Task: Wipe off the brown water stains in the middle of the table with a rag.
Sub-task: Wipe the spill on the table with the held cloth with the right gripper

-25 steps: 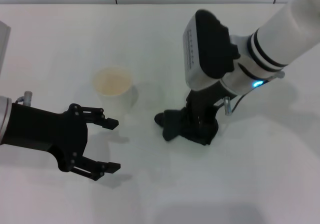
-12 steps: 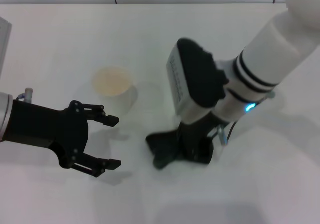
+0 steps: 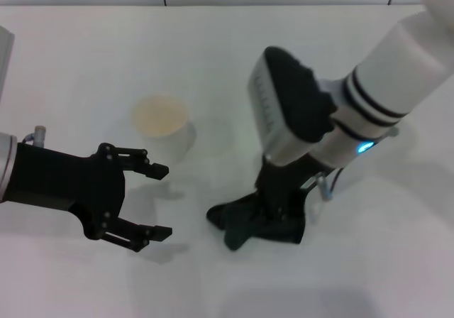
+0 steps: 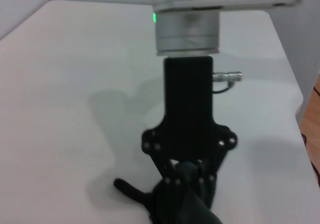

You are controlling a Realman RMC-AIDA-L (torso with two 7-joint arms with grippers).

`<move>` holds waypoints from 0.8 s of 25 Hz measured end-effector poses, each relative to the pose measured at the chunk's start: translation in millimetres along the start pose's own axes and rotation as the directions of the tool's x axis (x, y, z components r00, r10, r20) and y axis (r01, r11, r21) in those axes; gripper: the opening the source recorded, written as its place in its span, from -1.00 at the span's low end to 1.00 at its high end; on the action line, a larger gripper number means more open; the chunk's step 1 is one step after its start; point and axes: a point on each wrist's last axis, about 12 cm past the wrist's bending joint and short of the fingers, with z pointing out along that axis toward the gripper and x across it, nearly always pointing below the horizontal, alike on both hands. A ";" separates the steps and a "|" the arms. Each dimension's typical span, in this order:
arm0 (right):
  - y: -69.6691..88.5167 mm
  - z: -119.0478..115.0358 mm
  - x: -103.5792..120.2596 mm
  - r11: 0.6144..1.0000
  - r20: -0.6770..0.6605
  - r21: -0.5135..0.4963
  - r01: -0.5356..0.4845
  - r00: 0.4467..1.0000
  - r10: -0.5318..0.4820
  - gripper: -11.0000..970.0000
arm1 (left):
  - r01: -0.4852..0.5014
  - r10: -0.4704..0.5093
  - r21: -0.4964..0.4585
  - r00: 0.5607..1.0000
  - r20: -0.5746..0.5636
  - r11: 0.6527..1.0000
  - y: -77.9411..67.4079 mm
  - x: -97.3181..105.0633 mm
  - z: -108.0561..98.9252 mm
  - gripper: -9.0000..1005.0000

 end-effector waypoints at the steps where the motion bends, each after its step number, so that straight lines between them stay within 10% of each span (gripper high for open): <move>1: -2.0 -3.6 4.6 1.000 0.002 0.011 -0.011 1.000 0.011 -0.80 | 0.001 -0.001 0.000 1.000 0.001 1.000 -0.3 0.3 0.0 0.77; 20: -24.0 -22.2 50.0 0.958 -0.032 0.264 -0.112 0.992 0.125 -0.80 | 0.016 -0.016 -0.003 0.999 0.031 1.000 -3.7 4.7 0.5 0.77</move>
